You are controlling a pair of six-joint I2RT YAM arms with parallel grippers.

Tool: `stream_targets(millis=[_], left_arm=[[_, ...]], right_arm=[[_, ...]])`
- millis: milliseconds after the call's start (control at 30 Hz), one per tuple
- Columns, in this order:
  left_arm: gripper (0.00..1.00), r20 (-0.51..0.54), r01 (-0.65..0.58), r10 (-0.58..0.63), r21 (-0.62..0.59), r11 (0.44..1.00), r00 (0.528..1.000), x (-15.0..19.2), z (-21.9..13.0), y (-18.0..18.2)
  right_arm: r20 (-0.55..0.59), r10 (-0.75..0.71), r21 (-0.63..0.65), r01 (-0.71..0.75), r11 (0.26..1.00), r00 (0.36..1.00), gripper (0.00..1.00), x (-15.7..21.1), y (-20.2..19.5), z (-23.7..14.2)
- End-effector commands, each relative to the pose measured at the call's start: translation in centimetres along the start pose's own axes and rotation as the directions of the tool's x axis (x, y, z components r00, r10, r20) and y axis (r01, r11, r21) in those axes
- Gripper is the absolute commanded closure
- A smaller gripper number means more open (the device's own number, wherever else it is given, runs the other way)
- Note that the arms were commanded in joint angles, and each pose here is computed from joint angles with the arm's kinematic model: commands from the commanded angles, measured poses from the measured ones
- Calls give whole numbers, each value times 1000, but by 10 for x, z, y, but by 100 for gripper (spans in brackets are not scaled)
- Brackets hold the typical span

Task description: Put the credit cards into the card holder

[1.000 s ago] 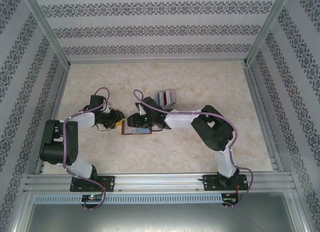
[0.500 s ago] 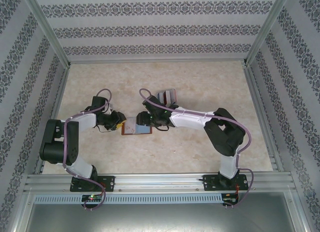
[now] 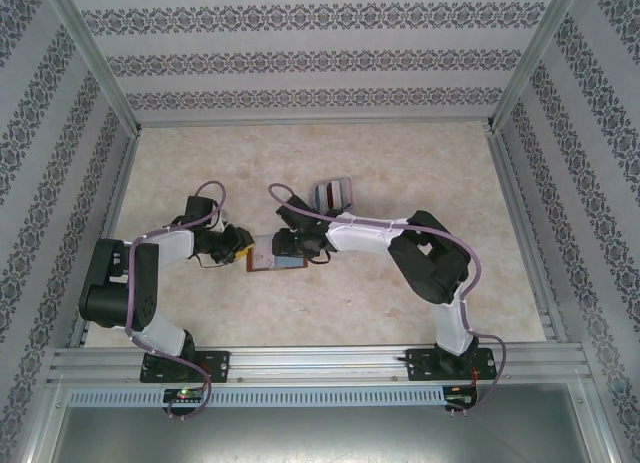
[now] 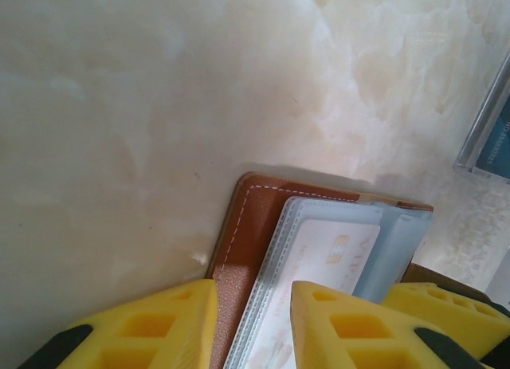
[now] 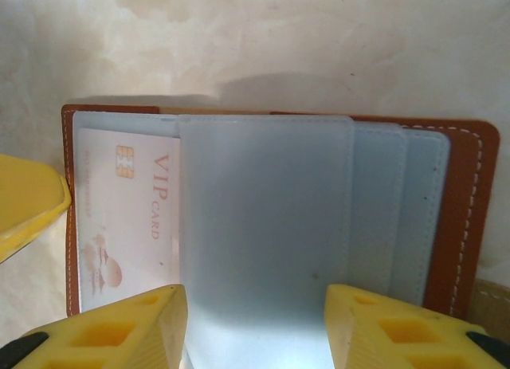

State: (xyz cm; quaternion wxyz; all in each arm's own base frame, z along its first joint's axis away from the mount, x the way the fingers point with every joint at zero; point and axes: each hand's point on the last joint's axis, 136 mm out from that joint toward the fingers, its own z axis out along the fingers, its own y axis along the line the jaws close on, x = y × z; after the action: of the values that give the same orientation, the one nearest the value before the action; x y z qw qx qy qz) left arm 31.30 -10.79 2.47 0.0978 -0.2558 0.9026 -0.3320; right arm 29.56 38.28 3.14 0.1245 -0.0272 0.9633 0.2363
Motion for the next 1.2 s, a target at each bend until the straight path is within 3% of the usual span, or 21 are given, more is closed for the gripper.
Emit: stream_targets(millis=[0,200,333,433,633,900,1167], left_arm=[[68,-39,15,-16,-32,999,999,14,7,12],[69,-45,20,-21,-22,1000,999,15,10,12],[70,-44,27,-27,-12,1000,999,14,11,11],[72,-52,43,-42,15,999,998,13,14,7],[72,-52,64,-61,44,997,997,9,13,0],[60,18,127,-128,53,990,992,-14,-5,4],[58,73,156,-161,66,986,984,-30,-20,5]], right_arm=[[-47,21,-17,-22,1000,999,50,11,4,10],[-105,36,-228,-59,972,994,51,13,44,21],[-97,56,-451,-94,888,994,53,7,83,13],[-73,26,-547,-61,835,997,54,1,108,4],[-51,-19,-601,-15,799,999,54,-5,135,0],[-10,-87,-657,59,751,996,54,-3,153,-22],[-54,-140,-678,67,732,989,53,10,161,-5]])
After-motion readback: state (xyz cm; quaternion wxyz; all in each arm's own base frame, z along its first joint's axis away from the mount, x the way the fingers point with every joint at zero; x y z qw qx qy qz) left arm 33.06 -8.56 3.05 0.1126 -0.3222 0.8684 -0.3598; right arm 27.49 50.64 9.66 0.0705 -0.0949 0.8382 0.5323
